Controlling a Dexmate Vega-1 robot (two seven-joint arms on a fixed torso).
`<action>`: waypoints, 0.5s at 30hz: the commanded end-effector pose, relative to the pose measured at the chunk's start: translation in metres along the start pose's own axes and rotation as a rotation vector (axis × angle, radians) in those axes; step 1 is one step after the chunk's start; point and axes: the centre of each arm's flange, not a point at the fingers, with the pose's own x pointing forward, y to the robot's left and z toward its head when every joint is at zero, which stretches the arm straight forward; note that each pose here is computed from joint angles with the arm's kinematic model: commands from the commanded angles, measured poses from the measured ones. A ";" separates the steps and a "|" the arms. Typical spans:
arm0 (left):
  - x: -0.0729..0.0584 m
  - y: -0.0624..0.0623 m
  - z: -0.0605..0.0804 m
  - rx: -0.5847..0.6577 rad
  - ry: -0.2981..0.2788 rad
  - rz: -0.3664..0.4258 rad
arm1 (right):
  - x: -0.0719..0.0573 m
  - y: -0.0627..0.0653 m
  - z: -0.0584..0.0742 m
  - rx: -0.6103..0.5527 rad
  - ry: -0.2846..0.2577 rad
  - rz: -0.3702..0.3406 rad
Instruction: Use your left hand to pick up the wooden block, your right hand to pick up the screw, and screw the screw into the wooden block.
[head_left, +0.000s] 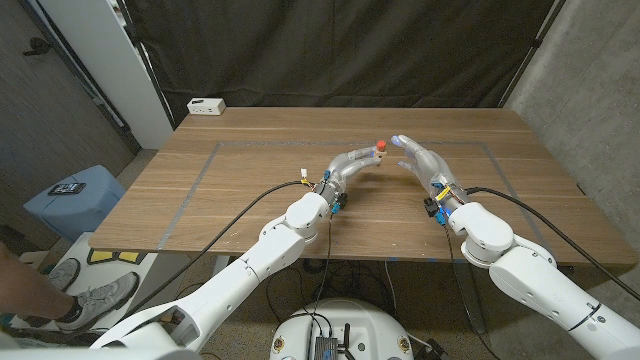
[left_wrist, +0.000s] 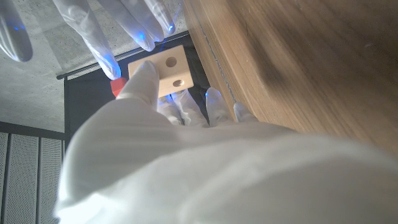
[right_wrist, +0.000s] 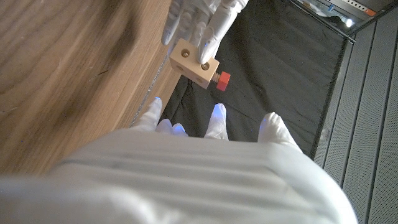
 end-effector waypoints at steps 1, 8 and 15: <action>-0.003 0.001 0.002 0.004 -0.006 0.002 | -0.001 0.003 -0.005 0.002 0.013 0.008; -0.003 0.001 0.002 0.003 -0.006 0.000 | -0.001 0.006 -0.006 0.004 0.013 0.015; -0.003 0.001 0.002 0.002 -0.006 0.000 | -0.002 0.009 -0.006 0.010 0.014 0.018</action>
